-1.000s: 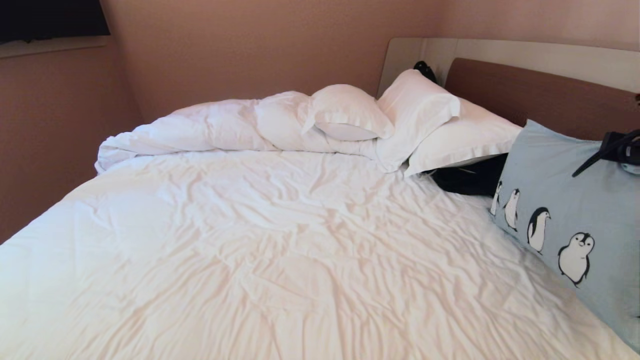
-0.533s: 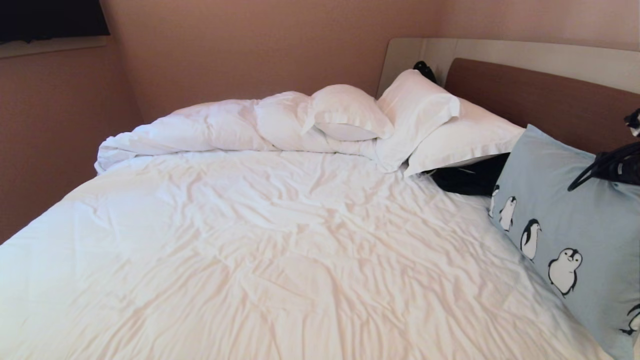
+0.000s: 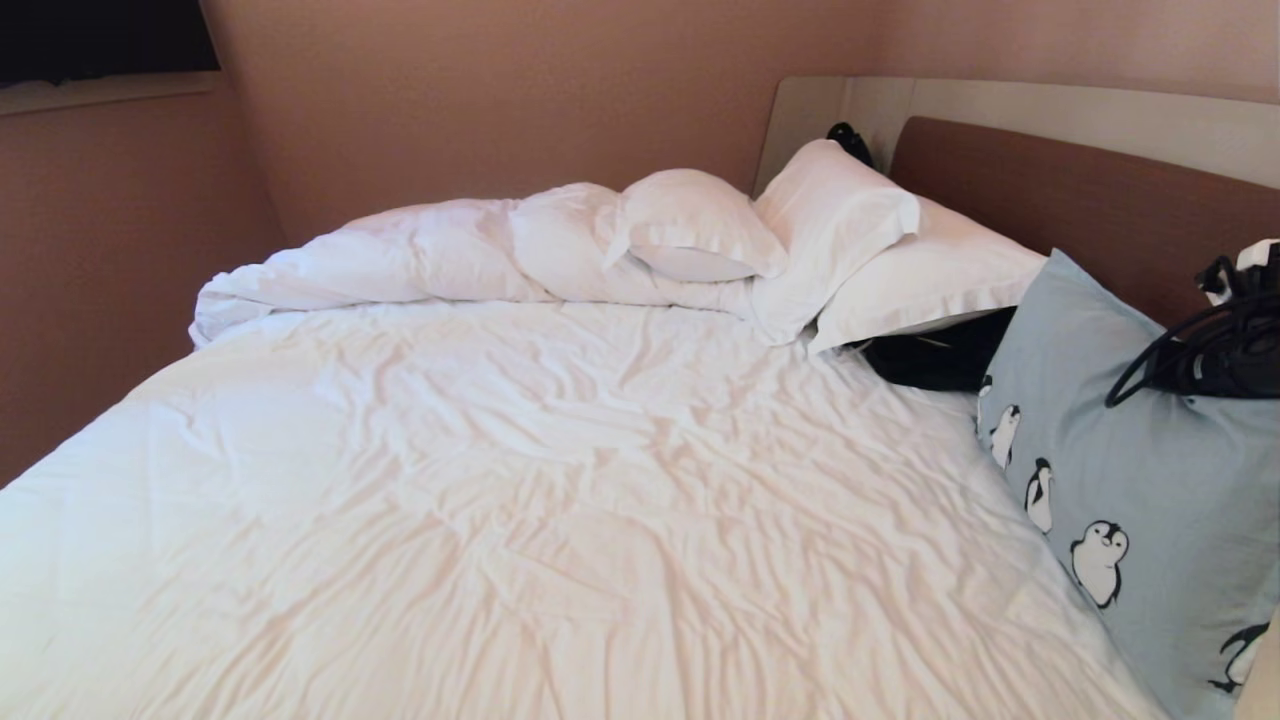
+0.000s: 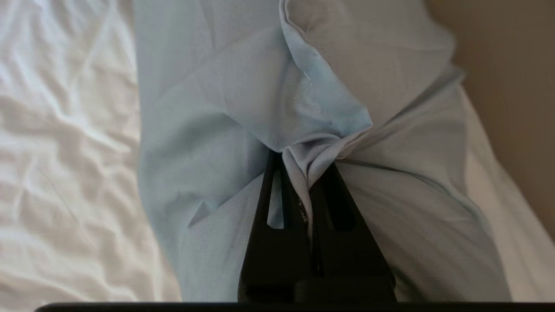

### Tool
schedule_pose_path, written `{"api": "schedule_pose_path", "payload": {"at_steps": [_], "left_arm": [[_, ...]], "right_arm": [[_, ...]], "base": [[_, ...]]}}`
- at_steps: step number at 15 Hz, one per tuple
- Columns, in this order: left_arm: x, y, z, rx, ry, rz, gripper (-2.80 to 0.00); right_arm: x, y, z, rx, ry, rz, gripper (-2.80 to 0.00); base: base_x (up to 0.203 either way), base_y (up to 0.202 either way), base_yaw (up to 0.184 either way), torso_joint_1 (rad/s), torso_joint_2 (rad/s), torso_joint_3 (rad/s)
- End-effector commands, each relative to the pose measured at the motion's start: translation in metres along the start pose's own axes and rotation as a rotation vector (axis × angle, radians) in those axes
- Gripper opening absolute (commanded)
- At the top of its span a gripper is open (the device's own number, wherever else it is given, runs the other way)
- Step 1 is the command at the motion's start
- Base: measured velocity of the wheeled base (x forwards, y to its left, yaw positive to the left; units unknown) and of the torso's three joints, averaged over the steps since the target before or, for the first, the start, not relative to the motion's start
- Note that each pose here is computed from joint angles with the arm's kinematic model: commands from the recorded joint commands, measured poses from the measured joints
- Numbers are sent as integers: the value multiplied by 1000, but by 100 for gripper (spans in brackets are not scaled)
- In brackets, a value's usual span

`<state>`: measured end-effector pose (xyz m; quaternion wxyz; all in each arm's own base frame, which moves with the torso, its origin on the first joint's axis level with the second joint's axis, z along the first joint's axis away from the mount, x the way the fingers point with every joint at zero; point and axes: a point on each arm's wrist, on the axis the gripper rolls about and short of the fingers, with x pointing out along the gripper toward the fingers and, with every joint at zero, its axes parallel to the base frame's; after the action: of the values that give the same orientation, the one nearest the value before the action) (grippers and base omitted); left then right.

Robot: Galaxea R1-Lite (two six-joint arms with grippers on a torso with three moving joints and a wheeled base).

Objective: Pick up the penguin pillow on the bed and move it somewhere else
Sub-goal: Place the pillow at the bedside

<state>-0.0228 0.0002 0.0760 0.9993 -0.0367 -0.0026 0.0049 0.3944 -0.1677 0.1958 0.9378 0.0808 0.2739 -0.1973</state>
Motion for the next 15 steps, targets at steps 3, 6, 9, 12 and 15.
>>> {"api": "schedule_pose_path", "payload": {"at_steps": [3, 6, 9, 12, 15], "left_arm": [[0, 0, -1, 0, 2, 1, -280], [0, 0, -1, 0, 2, 1, -280], [0, 0, -1, 0, 2, 1, -280], [0, 0, -1, 0, 2, 1, -280], [0, 0, -1, 0, 2, 1, -280]], "right_arm": [[29, 0, -23, 79, 107, -10, -280], [39, 1, -24, 148, 151, -14, -280], [53, 0, -24, 219, 202, -26, -280], [67, -11, -30, 312, 270, -55, -280], [71, -13, -31, 317, 269, -43, -280]], "base": [[0, 0, 0, 0, 0, 0], [0, 0, 0, 0, 0, 0], [0, 0, 0, 0, 0, 0], [0, 0, 0, 0, 0, 0], [0, 0, 0, 0, 0, 0]]}}
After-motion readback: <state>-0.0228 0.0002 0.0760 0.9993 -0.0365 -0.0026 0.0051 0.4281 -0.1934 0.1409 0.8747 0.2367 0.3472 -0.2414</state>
